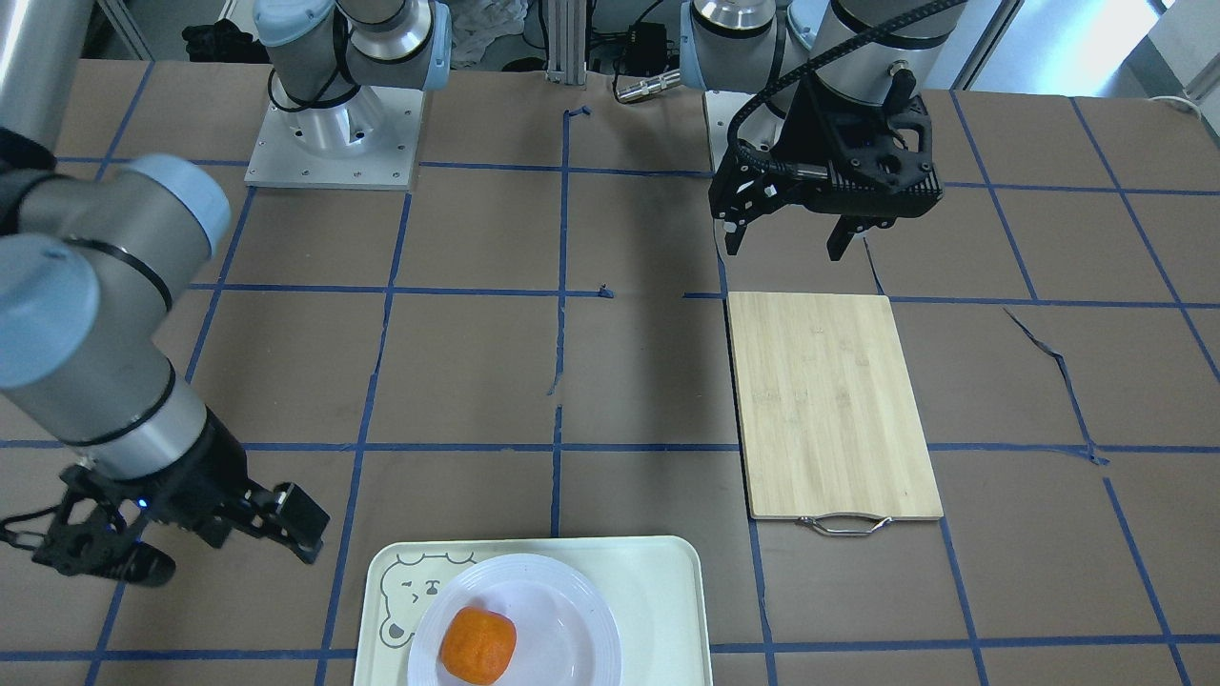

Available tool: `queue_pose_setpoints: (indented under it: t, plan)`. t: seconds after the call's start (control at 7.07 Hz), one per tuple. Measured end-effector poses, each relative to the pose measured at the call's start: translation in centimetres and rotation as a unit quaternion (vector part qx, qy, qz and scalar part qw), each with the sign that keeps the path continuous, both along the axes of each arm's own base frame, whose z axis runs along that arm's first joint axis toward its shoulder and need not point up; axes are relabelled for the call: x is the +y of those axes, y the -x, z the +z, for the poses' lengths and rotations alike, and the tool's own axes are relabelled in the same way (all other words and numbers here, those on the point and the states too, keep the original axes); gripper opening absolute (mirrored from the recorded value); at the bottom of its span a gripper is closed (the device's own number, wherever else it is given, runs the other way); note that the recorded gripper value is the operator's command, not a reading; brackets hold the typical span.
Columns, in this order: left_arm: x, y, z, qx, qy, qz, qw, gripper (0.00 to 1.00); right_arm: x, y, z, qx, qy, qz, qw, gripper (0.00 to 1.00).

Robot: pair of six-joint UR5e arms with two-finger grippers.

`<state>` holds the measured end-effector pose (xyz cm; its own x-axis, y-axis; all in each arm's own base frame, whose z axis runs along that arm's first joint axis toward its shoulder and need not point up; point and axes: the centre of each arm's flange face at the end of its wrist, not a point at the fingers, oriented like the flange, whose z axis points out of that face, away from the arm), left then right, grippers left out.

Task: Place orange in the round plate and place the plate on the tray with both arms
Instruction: 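Release the plate and raise the right gripper away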

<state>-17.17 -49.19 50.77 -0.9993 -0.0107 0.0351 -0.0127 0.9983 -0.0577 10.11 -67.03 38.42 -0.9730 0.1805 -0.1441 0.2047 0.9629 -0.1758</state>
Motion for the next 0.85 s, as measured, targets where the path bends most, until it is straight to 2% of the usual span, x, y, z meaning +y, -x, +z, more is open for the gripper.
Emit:
queue_pose_setpoints:
  t: [0.14,0.42,0.57,0.85]
  plan:
    - [0.0,0.0,0.0,0.0,0.0,0.0,1.0,1.0,3.6,-0.6,5.4,0.018,-0.02,0.013,0.9996,1.0]
    - [0.0,0.0,0.0,0.0,0.0,0.0,1.0,1.0,9.4,-4.0,11.9,0.073,-0.028,0.052,0.9955,1.0]
    - [0.0,0.0,0.0,0.0,0.0,0.0,1.0,1.0,11.3,-4.9,13.4,0.094,-0.038,0.08,0.9916,1.0]
    - [0.0,0.0,0.0,0.0,0.0,0.0,1.0,1.0,14.2,-5.1,15.0,0.103,-0.064,0.116,0.9858,1.0]
